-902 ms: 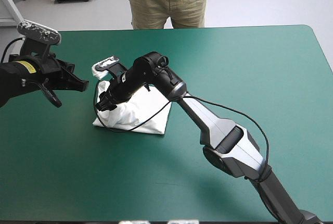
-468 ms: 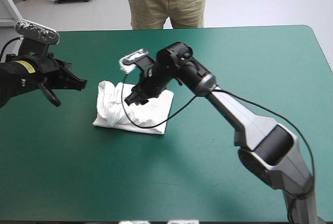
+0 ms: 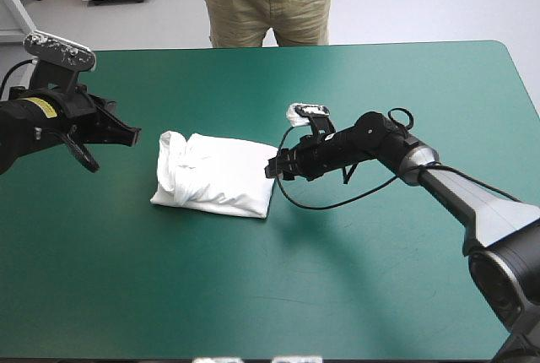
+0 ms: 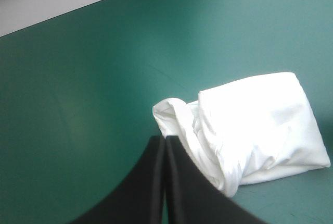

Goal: Fold the cloth

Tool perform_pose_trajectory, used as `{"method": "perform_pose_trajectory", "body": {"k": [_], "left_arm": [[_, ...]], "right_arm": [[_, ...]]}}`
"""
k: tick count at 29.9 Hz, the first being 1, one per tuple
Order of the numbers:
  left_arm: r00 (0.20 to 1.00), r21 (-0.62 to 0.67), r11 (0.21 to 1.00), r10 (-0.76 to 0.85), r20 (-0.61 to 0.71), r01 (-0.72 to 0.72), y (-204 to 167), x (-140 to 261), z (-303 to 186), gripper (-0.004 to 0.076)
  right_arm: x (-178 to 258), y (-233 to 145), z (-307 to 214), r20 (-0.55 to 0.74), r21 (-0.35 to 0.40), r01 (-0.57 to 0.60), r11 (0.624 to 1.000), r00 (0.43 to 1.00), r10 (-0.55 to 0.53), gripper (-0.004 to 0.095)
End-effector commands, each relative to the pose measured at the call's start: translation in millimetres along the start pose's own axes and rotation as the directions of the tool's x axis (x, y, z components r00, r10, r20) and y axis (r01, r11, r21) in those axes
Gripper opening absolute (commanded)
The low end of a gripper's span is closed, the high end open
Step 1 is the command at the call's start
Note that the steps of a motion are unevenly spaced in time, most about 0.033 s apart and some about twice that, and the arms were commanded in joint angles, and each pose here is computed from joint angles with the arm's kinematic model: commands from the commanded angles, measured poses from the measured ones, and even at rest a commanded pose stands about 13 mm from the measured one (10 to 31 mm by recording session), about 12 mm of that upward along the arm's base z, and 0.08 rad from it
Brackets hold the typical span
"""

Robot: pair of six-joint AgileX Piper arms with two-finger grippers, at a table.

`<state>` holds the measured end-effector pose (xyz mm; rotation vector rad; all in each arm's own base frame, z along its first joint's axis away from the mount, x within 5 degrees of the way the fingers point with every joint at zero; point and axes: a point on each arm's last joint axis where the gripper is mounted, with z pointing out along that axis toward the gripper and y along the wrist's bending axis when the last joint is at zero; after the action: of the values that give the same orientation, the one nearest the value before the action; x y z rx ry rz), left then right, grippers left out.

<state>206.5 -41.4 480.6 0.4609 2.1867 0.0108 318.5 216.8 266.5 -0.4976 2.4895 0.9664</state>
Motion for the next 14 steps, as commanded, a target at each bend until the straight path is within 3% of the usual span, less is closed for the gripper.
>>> {"method": "perform_pose_trajectory", "body": {"k": [1, 9, 14], "left_arm": [[0.994, -0.013, 1.000, -0.012, 0.106, 0.013, 1.2, -9.4, -13.9, -0.0009], [0.994, -0.013, 1.000, -0.012, 0.106, 0.013, 1.2, -9.4, -13.9, -0.0009], [0.994, -0.013, 1.000, -0.012, 0.106, 0.013, 1.2, -9.4, -13.9, -0.0009]], "right_arm": [[-10.2, 0.3, 0.8, 0.076, -0.035, -0.036, 0.999, 0.996, 0.039, 0.0575], [-4.4, -22.3, 45.6, 0.011, -0.089, -0.143, 0.986, 0.989, 0.144, 0.0524], [-8.8, -20.4, 52.2, -0.006, -0.107, -0.122, 0.987, 0.992, 0.122, 0.0315]]}}
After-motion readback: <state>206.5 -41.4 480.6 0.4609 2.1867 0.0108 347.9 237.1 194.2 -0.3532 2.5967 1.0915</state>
